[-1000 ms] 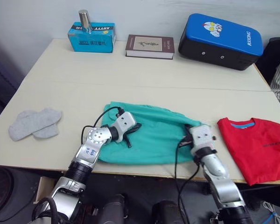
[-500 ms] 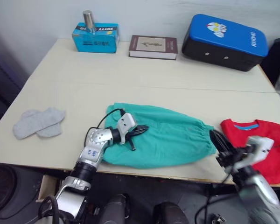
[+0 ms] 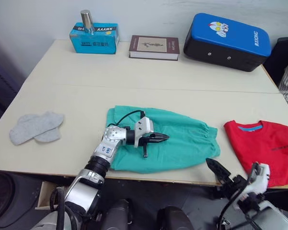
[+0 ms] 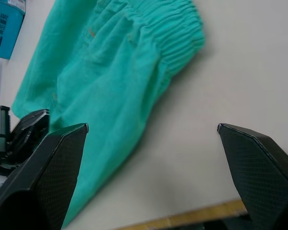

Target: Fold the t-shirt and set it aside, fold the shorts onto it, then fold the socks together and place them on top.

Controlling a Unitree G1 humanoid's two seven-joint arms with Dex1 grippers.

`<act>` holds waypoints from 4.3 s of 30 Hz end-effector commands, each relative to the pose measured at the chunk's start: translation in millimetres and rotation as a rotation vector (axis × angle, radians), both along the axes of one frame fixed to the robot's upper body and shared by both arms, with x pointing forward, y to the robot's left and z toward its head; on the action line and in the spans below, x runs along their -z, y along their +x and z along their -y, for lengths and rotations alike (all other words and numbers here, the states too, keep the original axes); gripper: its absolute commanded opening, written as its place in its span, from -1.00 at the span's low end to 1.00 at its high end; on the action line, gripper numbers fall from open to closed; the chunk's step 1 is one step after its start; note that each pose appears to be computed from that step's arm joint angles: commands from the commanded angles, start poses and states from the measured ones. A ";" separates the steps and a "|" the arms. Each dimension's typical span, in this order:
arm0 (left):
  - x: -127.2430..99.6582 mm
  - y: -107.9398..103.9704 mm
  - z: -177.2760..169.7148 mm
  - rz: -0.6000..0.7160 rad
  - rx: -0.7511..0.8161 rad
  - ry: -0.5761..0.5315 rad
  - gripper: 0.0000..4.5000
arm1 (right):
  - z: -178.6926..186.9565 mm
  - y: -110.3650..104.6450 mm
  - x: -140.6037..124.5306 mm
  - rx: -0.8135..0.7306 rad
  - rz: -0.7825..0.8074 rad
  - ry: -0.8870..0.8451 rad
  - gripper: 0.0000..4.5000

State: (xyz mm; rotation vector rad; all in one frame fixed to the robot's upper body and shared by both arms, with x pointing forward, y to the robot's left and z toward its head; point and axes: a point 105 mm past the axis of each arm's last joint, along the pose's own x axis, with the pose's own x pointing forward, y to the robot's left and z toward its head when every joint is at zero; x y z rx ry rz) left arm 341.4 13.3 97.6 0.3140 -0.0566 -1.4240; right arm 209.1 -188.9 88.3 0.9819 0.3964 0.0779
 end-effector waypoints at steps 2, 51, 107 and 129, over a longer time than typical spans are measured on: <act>6.8 3.2 -4.6 0.030 -0.010 0.057 -1.00 | -23.8 26.5 18.3 -0.014 -0.067 0.019 0.98; 5.3 -9.0 -86.3 -0.083 -0.453 0.041 -1.00 | -152.6 97.0 -37.5 -0.504 0.553 -0.788 -0.63; -23.0 -7.5 -36.6 -0.001 -0.073 -0.039 -1.00 | -68.1 117.5 -35.1 -0.753 0.853 -0.834 -0.97; 12.6 -10.1 -79.8 -0.029 -0.227 0.069 -1.00 | -18.6 88.1 -20.6 -0.895 0.065 -0.229 0.28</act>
